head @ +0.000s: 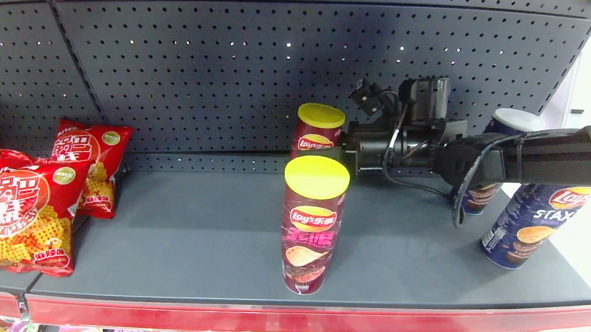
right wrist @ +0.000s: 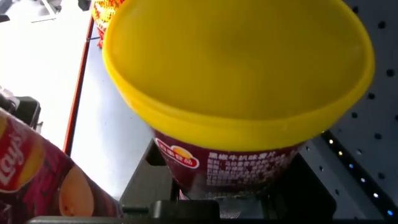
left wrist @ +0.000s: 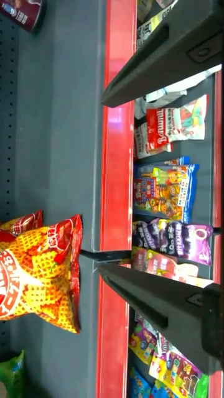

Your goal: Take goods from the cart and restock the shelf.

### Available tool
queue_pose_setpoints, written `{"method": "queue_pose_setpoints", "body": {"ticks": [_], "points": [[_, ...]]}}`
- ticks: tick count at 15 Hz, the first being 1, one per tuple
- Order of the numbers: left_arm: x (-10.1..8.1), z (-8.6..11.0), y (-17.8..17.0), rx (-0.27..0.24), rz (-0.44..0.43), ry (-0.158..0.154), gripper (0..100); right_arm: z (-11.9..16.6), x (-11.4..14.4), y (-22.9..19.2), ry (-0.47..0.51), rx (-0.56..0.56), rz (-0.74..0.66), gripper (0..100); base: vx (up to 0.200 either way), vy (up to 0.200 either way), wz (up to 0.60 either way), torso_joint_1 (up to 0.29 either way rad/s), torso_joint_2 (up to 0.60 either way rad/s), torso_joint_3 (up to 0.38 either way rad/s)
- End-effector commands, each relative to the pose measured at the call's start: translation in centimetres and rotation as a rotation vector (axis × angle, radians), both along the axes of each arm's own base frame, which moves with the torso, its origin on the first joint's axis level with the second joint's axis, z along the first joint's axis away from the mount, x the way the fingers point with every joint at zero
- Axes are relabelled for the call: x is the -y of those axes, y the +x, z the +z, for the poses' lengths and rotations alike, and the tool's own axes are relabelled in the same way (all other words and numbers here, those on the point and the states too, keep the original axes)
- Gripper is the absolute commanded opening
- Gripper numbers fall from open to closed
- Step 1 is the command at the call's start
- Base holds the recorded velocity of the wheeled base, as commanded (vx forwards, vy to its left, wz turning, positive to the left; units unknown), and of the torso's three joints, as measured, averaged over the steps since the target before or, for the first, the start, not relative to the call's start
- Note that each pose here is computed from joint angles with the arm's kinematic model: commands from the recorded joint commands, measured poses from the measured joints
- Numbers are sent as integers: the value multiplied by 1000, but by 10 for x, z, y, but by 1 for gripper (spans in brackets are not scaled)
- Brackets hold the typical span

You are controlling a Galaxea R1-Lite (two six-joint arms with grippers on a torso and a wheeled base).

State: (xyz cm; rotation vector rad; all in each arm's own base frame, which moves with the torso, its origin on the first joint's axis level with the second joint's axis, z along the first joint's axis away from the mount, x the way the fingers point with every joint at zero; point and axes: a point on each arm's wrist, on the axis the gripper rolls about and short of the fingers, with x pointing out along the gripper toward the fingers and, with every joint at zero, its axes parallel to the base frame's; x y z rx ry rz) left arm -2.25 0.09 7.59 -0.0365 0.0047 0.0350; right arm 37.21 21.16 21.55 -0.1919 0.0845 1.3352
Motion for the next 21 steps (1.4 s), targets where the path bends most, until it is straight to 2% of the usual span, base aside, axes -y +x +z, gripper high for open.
{"method": "queue_pose_setpoints", "body": {"ticks": [1,20,21], "points": [[0,0,0,-4,0,0,100,1,0,-4,-3,-2,3,0,0,0,0,0,0,0],[0,0,0,-4,0,0,100,-17,-10,-5,-32,-42,-2,0,0,0,0,0,0,0],[0,0,0,-4,0,0,100,-17,-10,-5,-31,-45,-3,100,0,0,0,0,0,0]]}}
